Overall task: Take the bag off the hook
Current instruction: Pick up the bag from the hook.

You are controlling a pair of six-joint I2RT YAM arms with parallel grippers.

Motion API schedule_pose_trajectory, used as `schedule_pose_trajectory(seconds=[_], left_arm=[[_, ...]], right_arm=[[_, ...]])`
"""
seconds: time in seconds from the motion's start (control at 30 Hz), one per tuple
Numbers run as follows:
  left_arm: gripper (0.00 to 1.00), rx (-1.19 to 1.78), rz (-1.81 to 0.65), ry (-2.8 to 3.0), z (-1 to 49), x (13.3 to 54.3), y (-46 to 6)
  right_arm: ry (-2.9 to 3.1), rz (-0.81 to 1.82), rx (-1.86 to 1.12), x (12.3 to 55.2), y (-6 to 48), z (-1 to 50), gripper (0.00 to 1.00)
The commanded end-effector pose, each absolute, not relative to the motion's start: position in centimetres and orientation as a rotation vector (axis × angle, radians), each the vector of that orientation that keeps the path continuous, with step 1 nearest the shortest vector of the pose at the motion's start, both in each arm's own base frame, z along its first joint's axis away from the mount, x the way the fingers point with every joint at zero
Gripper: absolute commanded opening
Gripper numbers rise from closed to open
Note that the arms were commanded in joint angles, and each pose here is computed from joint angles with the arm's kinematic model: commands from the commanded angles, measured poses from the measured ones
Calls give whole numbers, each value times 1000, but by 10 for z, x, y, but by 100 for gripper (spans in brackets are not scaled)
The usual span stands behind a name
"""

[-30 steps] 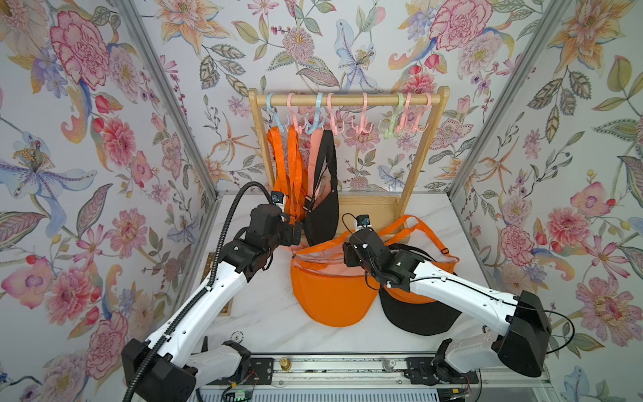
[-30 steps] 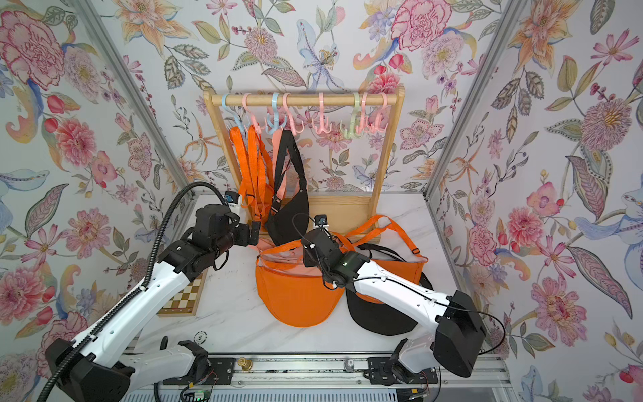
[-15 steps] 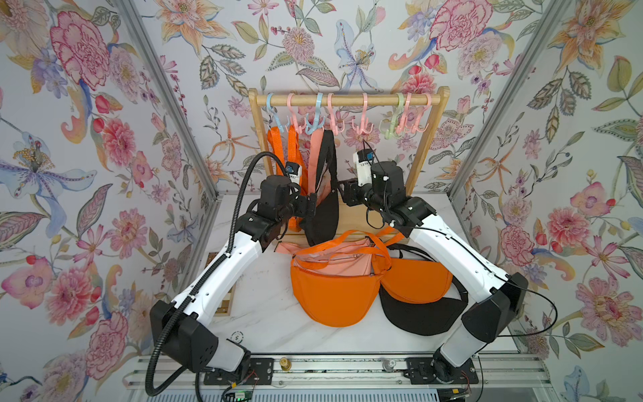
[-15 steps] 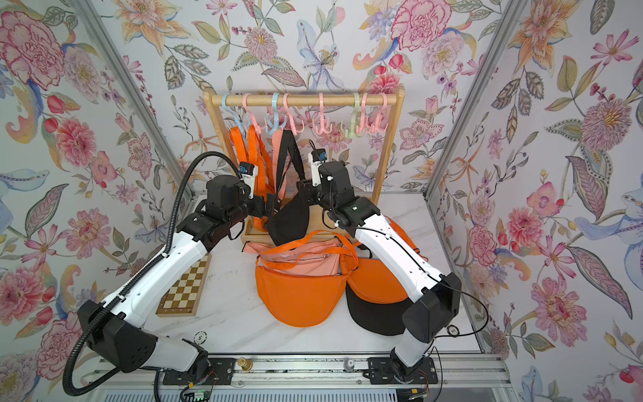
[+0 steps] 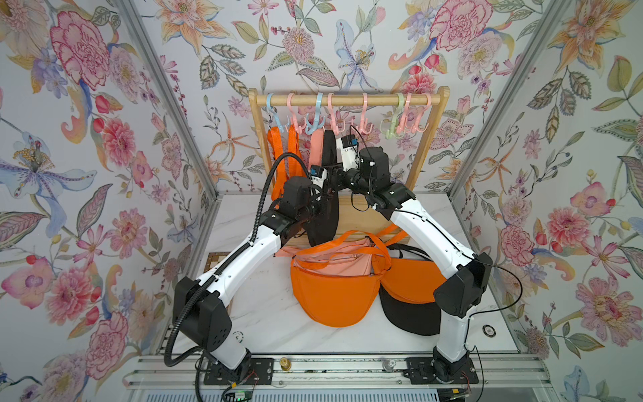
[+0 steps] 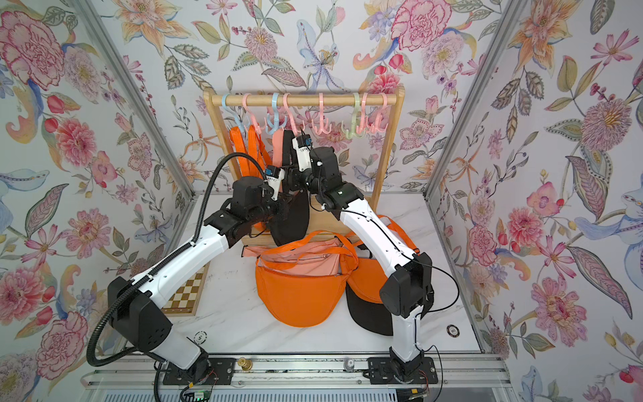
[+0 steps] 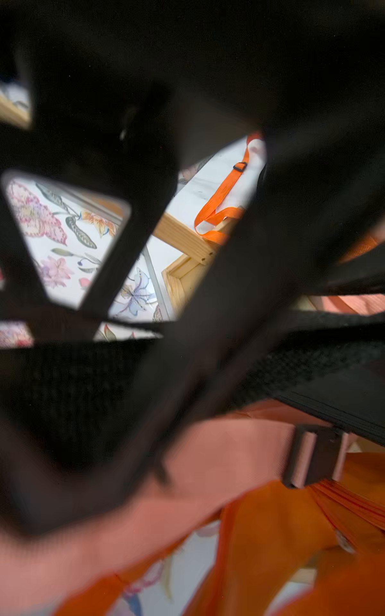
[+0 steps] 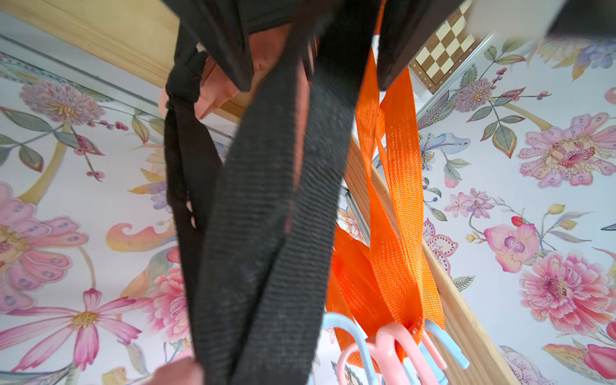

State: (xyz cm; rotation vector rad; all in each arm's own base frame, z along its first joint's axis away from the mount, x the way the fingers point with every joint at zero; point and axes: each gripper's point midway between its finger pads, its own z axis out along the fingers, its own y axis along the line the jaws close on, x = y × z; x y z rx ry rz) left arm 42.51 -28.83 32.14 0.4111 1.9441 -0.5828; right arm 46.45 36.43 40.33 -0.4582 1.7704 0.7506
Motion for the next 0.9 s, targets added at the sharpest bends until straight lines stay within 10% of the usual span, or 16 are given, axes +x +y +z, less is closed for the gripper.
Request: schedule_pose_trajectory(seconds=[0.0,0.37,0.43,0.6,0.87], left_arm=[[15,494,-686,1905,334,416,-326],[16,566,-820,1850,345,400,-372],[27,561,-838,1819,354,396,-371],[99,536,-855,1803,366,394,-358],[100,336,-701,1805,373,409,-282]], right_arm=[[1700,805,-466,464,372,428,60],[1716,695,-368,486,344,431,5],[1714,684,-358,488,338,434,0],[1695,679,-355,487,322,448,0],[1629,655,-357,479,294,483,0]])
